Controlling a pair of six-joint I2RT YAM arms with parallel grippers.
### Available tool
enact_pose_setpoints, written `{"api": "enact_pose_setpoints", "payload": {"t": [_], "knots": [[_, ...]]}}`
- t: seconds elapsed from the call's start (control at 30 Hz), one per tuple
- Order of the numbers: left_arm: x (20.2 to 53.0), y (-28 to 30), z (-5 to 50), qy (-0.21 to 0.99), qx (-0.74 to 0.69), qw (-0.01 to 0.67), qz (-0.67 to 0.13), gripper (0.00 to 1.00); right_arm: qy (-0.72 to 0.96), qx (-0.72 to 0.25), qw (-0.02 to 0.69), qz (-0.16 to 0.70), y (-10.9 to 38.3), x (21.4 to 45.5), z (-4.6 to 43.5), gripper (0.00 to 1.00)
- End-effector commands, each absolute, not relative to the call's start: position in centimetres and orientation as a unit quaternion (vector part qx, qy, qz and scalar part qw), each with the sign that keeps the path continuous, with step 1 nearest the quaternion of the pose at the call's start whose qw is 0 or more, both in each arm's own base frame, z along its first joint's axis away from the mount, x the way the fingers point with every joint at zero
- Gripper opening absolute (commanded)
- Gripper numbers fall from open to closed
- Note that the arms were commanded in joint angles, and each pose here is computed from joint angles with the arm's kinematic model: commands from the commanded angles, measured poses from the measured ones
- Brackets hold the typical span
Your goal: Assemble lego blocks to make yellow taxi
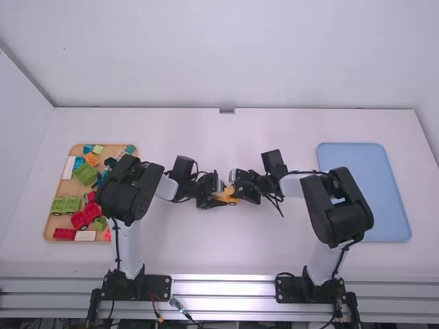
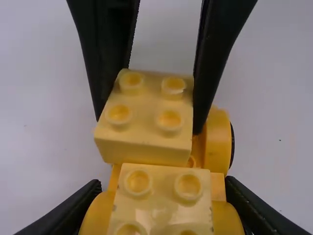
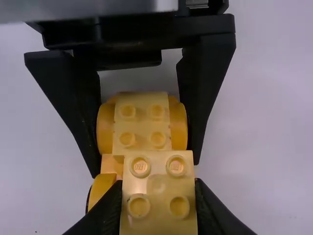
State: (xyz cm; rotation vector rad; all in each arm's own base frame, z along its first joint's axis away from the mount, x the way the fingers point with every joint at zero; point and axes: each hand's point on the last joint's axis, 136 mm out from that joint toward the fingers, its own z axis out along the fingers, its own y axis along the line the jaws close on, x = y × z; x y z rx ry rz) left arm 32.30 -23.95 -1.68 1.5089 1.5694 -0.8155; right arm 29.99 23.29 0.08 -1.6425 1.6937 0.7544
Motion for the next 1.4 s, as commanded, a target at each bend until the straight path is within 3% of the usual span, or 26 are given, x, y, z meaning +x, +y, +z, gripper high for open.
{"api": "enact_pose_setpoints", "payload": {"t": [0.0,0.2,0.73,0.97,1.37], "knots": [[32.1,-23.9,-2.9,0.627,0.601,0.385,-0.310,0.59,0.665,-0.620,0.297,0.291,22.9,29.1,-1.0,0.27],[32.2,-23.9,-2.9,0.627,0.602,0.386,-0.309,0.59,0.662,-0.622,0.303,0.288,23.2,29.8,-0.5,0.28],[32.2,-23.9,-2.8,0.626,0.602,0.388,-0.308,0.60,0.666,-0.634,0.267,0.289,22.8,28.6,-1.0,0.28],[32.2,-23.8,-2.9,0.629,0.600,0.385,-0.310,0.60,0.688,-0.624,0.274,0.249,23.0,30.1,-1.5,0.25],[31.5,-23.9,-3.2,0.629,0.602,0.379,-0.313,0.59,0.684,-0.637,0.270,0.231,23.4,30.0,-1.8,0.25]]}}
